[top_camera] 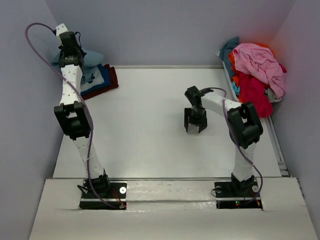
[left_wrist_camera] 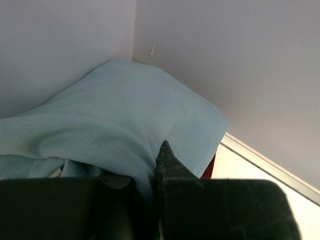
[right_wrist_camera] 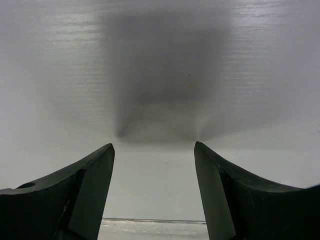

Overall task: Fold and stack the t-shirts
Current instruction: Put the neatly folded tshirt into the corner of the board with the left arm

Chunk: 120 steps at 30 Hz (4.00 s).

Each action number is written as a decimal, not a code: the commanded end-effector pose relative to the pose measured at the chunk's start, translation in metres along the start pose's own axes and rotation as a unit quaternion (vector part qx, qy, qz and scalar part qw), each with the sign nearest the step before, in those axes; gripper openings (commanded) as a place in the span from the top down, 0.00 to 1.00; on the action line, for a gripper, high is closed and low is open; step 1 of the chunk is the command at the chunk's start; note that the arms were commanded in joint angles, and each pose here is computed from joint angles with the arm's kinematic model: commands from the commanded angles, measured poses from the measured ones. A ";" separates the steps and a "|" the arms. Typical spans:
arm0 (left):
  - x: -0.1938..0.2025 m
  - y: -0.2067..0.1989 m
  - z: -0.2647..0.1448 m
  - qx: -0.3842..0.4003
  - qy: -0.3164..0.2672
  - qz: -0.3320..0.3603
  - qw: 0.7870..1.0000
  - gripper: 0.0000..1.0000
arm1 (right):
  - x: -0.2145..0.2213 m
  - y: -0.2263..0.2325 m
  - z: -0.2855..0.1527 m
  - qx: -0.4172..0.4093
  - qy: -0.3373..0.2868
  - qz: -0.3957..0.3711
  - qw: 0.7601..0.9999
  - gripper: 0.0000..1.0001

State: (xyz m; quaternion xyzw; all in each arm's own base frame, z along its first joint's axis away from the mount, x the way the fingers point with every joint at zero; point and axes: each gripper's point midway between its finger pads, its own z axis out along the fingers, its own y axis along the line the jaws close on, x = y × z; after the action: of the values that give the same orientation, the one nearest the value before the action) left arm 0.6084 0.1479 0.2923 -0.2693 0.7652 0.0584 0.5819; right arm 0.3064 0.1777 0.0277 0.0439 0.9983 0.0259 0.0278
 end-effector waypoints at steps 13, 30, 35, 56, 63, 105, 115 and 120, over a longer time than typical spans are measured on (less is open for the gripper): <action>-0.139 -0.024 -0.044 0.037 -0.189 -0.023 0.981 0.95 | 0.007 0.000 -0.019 -0.011 -0.021 -0.010 1.000 0.29; -0.074 -0.022 0.034 0.053 -0.159 -0.047 0.985 0.95 | 0.021 -0.021 -0.016 0.031 0.005 -0.047 0.998 0.29; -0.053 -0.004 0.059 0.043 -0.132 -0.059 0.989 0.95 | 0.018 -0.017 -0.014 0.025 0.008 -0.046 0.999 0.29; -0.006 0.009 -0.026 0.065 -0.034 -0.025 0.997 0.94 | 0.018 -0.004 -0.012 -0.011 0.002 -0.037 0.999 0.29; 0.077 -0.005 -0.041 0.132 0.103 -0.045 0.985 0.94 | 0.027 0.001 -0.011 -0.029 0.004 -0.043 0.999 0.29; -0.100 -0.076 -0.054 0.128 -0.147 -0.017 0.981 0.94 | 0.032 0.002 -0.023 -0.040 0.003 -0.074 0.996 0.29; -0.098 -0.046 -0.038 0.092 -0.151 -0.025 0.984 0.95 | 0.037 -0.001 -0.022 -0.030 0.018 -0.063 0.997 0.29; -0.089 -0.031 -0.004 0.092 -0.122 -0.052 0.987 0.94 | 0.033 0.000 -0.022 -0.024 0.018 -0.061 0.998 0.29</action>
State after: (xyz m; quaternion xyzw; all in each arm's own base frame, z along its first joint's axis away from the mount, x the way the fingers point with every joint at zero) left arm 0.6285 0.1213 0.3334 -0.2297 0.7309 -0.0024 0.6427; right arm 0.2645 0.1765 0.0336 -0.0168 0.9985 0.0510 -0.0060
